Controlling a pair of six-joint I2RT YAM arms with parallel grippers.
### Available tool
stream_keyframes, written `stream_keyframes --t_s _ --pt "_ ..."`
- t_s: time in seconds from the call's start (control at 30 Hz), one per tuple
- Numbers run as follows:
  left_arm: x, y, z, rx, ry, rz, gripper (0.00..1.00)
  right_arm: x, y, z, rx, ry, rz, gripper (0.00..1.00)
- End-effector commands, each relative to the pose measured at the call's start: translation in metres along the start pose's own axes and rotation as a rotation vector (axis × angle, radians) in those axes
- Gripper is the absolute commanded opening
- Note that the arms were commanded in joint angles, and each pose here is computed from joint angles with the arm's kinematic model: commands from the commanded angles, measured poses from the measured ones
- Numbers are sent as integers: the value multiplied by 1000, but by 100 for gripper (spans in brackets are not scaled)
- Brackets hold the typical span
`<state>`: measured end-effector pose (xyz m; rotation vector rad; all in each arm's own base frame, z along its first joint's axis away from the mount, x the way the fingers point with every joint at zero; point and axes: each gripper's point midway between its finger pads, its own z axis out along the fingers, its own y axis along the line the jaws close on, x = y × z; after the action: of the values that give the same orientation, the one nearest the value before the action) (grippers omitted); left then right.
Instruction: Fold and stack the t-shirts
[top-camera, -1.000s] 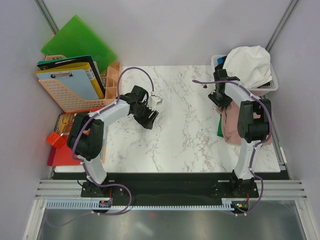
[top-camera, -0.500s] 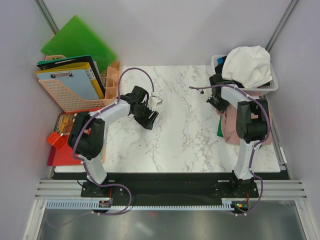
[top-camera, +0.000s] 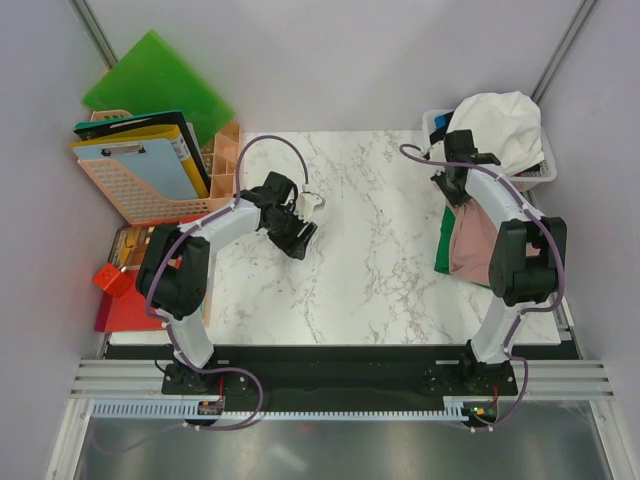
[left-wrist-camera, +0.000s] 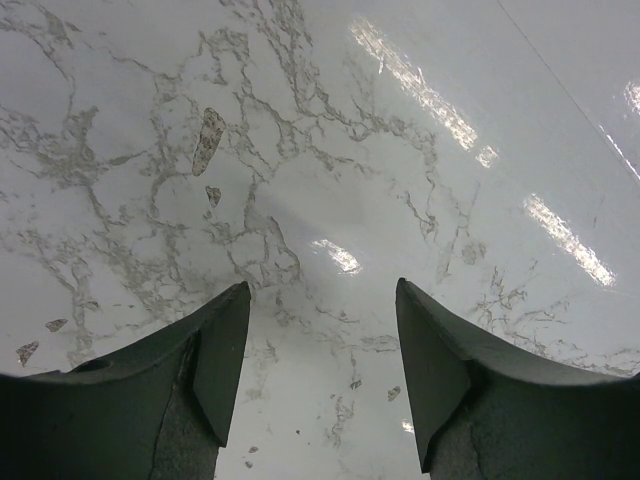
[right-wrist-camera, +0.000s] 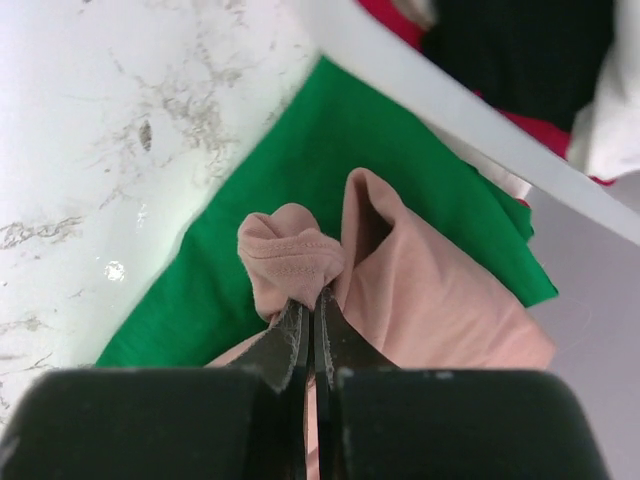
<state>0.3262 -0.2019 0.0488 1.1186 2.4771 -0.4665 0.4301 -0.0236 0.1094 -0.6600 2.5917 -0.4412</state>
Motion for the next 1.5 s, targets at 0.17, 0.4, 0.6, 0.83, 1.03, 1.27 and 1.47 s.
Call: stream_keyframes --t_s 0.17,0.4,0.6,0.83,1.03,1.27,1.47 --pt "-11 1 -5 -4 -31 58 67 11 -66 -30 66 -118 221 0" --pt "-13 1 -3 3 -31 51 67 29 -76 -38 44 -131 248 0" --pt "-12 2 -4 -2 -26 51 67 24 -57 -29 -51 -150 260 9" --pt "-10 3 -2 -6 -20 53 67 -7 -51 -51 -149 -266 297 85" --pt "-11 3 -4 -10 -23 54 67 -17 -60 -99 -123 -370 320 87" --pt "-12 2 -11 -21 -38 66 67 57 -22 -104 -131 -190 371 91" --pt "-13 1 -9 -7 -38 67 67 96 -5 -89 -66 -164 452 92"
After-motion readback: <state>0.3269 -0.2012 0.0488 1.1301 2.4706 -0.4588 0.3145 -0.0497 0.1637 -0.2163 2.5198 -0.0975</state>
